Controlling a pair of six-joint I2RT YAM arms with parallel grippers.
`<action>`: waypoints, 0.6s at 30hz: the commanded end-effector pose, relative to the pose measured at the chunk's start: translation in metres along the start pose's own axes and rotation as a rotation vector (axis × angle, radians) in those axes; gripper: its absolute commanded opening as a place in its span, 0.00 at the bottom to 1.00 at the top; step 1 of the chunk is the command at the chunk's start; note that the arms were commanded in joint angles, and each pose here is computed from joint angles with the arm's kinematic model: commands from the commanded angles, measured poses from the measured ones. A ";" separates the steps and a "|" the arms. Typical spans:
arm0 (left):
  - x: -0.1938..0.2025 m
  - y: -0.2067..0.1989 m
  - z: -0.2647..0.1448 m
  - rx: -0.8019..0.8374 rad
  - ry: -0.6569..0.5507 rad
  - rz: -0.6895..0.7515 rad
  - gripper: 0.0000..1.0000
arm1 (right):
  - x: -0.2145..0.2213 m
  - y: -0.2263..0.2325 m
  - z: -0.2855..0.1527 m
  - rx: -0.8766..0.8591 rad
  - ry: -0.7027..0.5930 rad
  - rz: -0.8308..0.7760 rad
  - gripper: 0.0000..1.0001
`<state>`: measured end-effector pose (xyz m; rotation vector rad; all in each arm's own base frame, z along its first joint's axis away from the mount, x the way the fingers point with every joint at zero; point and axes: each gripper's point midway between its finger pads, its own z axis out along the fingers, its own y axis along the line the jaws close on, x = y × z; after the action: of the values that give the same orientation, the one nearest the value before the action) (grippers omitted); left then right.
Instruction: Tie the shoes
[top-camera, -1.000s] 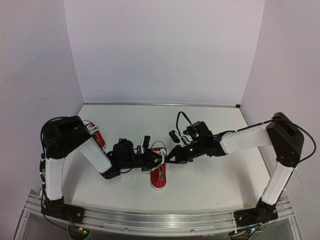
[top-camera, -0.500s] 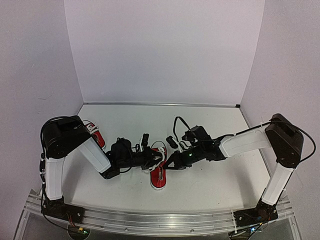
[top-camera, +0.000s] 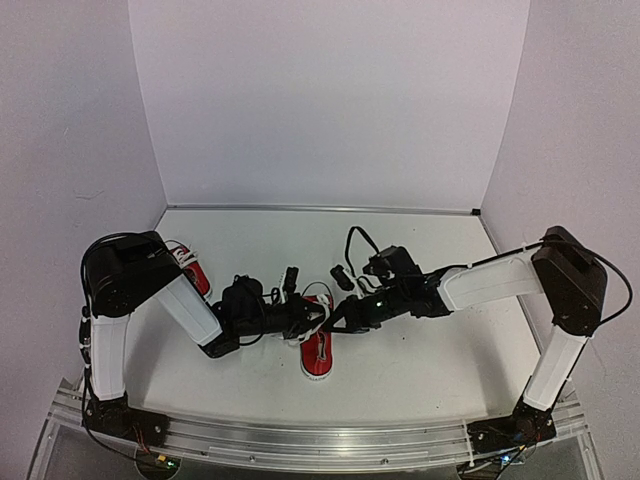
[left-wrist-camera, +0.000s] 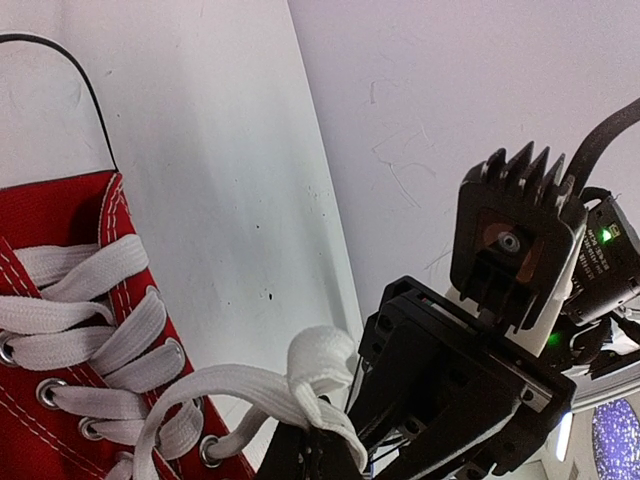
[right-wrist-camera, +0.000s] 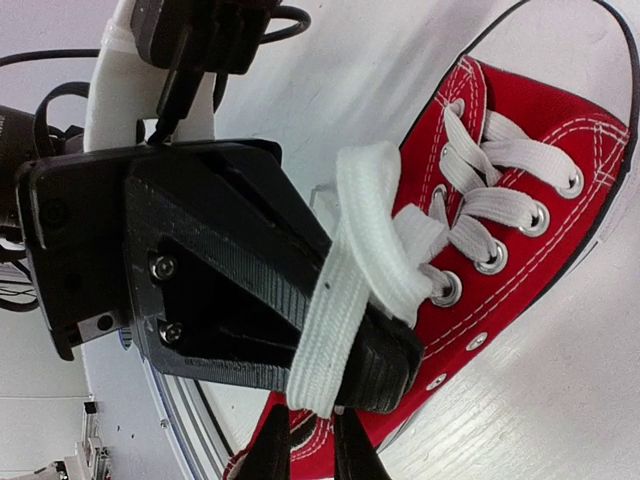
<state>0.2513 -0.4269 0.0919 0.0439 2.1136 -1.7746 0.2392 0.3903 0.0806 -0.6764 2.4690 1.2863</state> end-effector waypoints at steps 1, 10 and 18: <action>-0.007 -0.020 0.004 0.061 -0.004 0.039 0.00 | -0.014 0.006 0.005 -0.008 -0.032 -0.039 0.12; -0.003 -0.025 0.003 0.065 0.016 0.054 0.00 | -0.020 0.003 0.005 0.020 -0.045 -0.040 0.10; 0.000 -0.029 0.003 0.070 0.023 0.065 0.00 | -0.023 -0.003 0.002 0.064 -0.067 -0.033 0.06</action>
<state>0.2485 -0.4282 0.0905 0.0802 2.1223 -1.7617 0.2477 0.3902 0.0757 -0.6488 2.4826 1.2324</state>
